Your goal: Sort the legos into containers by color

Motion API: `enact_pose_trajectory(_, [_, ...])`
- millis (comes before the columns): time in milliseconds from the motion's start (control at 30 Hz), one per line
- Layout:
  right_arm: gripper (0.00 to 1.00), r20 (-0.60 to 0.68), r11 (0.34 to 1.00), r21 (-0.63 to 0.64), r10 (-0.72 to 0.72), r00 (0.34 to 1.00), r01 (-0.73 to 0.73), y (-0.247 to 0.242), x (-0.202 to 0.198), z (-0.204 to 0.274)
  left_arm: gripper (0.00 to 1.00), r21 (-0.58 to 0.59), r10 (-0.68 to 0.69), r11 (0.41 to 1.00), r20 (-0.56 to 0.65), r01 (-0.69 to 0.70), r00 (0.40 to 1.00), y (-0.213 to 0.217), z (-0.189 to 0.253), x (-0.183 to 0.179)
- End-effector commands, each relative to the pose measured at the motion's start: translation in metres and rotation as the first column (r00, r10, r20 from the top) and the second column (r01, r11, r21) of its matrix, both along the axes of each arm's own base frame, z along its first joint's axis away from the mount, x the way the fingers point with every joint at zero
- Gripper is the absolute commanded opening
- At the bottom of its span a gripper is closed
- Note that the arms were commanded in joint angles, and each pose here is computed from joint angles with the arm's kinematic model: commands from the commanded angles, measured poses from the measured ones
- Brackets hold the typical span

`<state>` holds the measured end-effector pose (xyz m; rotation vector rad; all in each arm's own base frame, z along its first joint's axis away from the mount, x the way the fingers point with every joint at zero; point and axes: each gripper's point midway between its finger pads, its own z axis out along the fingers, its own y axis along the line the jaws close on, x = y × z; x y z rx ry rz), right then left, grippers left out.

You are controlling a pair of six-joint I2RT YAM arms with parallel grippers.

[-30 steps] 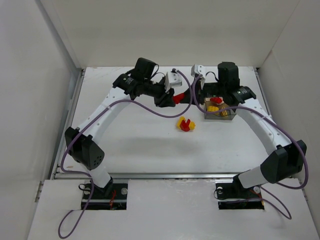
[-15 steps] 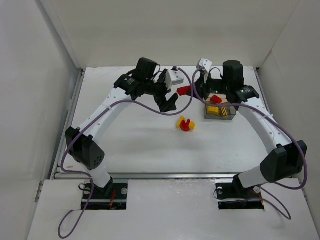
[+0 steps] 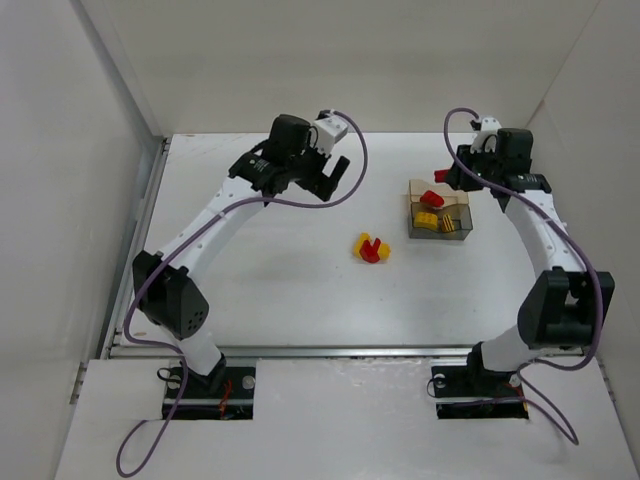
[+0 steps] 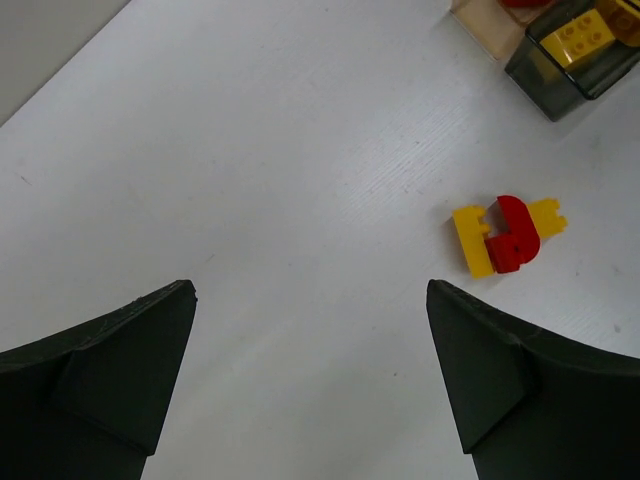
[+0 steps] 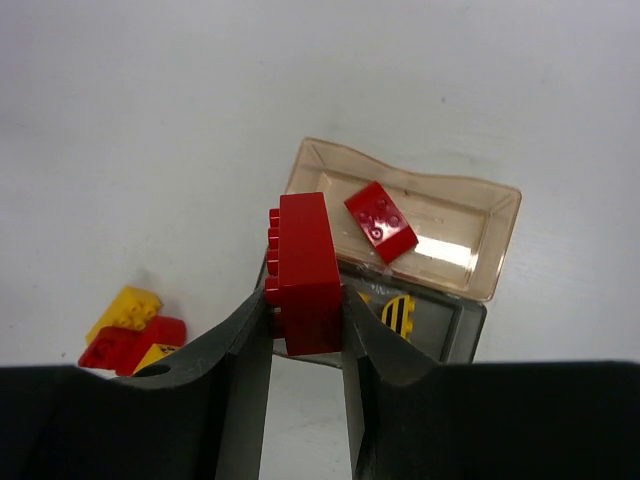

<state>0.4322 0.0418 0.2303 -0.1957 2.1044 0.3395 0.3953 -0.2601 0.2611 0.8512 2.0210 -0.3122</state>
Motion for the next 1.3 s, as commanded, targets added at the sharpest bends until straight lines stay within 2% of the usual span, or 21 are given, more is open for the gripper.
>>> enact_pose_trajectory(0, [0.0,-0.1,0.993,0.023,-0.114,0.988,0.117,-0.012,0.013,-0.022,1.0,-0.114,0.103,0.988,0.01,-0.101,0.995,0.013,0.025,0.01])
enact_pose_trajectory(67, [0.0,-0.179,0.994,0.047,-0.09,0.98,0.1,-0.006,0.02,-0.045,1.0,-0.178,0.066,0.981,-0.037,-0.072,0.997,0.016,0.026,0.01])
enact_pose_trajectory(167, [0.02,-0.225,0.99,0.077,-0.1,0.969,0.12,-0.003,0.035,-0.059,1.0,-0.171,-0.04,0.985,-0.082,0.025,0.996,0.013,0.008,0.001])
enact_pose_trajectory(233, [0.05,-0.226,0.987,0.081,-0.117,0.967,0.138,-0.005,0.043,-0.061,1.0,-0.108,-0.064,0.992,-0.053,0.058,0.997,0.014,0.002,0.0])
enact_pose_trajectory(267, [0.06,-0.237,0.985,0.088,-0.122,0.964,0.146,-0.005,0.047,-0.068,1.0,-0.048,-0.023,0.999,-0.038,0.021,0.999,0.022,-0.007,0.004])
enact_pose_trajectory(367, [0.18,-0.232,0.984,0.099,-0.12,0.965,0.146,0.0,0.059,-0.066,1.0,0.051,-0.028,0.998,-0.015,0.029,0.999,0.019,-0.022,-0.004])
enact_pose_trajectory(400, [0.25,-0.24,0.985,0.087,-0.121,0.963,0.146,0.004,0.06,-0.068,1.0,0.071,-0.005,0.997,-0.015,0.006,1.0,0.025,-0.027,-0.002])
enact_pose_trajectory(533, [0.47,-0.27,0.985,0.061,-0.137,0.953,0.158,0.01,0.065,-0.078,1.0,0.099,0.0,0.995,-0.024,0.003,1.0,0.023,-0.036,-0.007])
enact_pose_trajectory(667, [0.58,-0.29,0.985,0.058,-0.137,0.947,0.16,0.01,0.063,-0.084,1.0,0.105,-0.01,0.994,-0.031,0.013,0.999,0.02,-0.039,-0.01])
enact_pose_trajectory(767, [0.63,-0.297,0.985,0.05,-0.145,0.944,0.166,0.008,0.064,-0.084,1.0,0.121,-0.045,0.992,-0.031,0.048,0.999,0.011,-0.043,-0.015])
enact_pose_trajectory(867, [0.63,-0.274,0.986,0.062,-0.134,0.952,0.157,0.01,0.063,-0.072,1.0,0.152,-0.082,0.985,-0.02,0.084,0.996,0.01,-0.045,-0.017])
enact_pose_trajectory(933, [0.63,-0.234,0.987,0.083,-0.117,0.965,0.139,0.013,0.063,-0.058,1.0,0.175,-0.124,0.977,-0.018,0.125,0.992,0.003,-0.049,-0.024])
enact_pose_trajectory(967, [0.63,-0.173,0.988,0.091,-0.106,0.979,0.123,0.019,0.063,-0.035,1.0,0.182,-0.131,0.975,-0.013,0.131,0.991,0.003,-0.049,-0.024])
enact_pose_trajectory(1033, [0.63,-0.135,0.994,0.058,-0.086,0.987,0.095,0.027,0.054,-0.026,1.0,0.174,-0.188,0.966,-0.028,0.19,0.982,-0.009,-0.05,-0.034])
enact_pose_trajectory(1067, [0.63,-0.073,0.997,0.033,-0.069,0.995,0.072,0.03,0.047,-0.005,0.99,0.177,-0.213,0.961,-0.024,0.213,0.977,-0.011,-0.05,-0.035])
enact_pose_trajectory(1167, [0.63,-0.014,0.998,0.007,-0.059,0.998,0.059,0.035,0.032,0.006,0.96,0.171,-0.365,0.915,-0.043,0.366,0.93,-0.039,-0.053,-0.061])
enact_pose_trajectory(1200, [0.65,0.04,0.999,0.02,-0.05,0.998,0.049,0.036,0.027,0.024,0.96,0.191,-0.418,0.889,-0.028,0.416,0.908,-0.047,-0.053,-0.067])
enact_pose_trajectory(1267, [0.66,0.041,0.999,0.027,-0.037,0.998,0.035,0.038,0.018,0.021,0.98,0.219,-0.519,0.829,-0.041,0.514,0.854,-0.067,-0.066,-0.087])
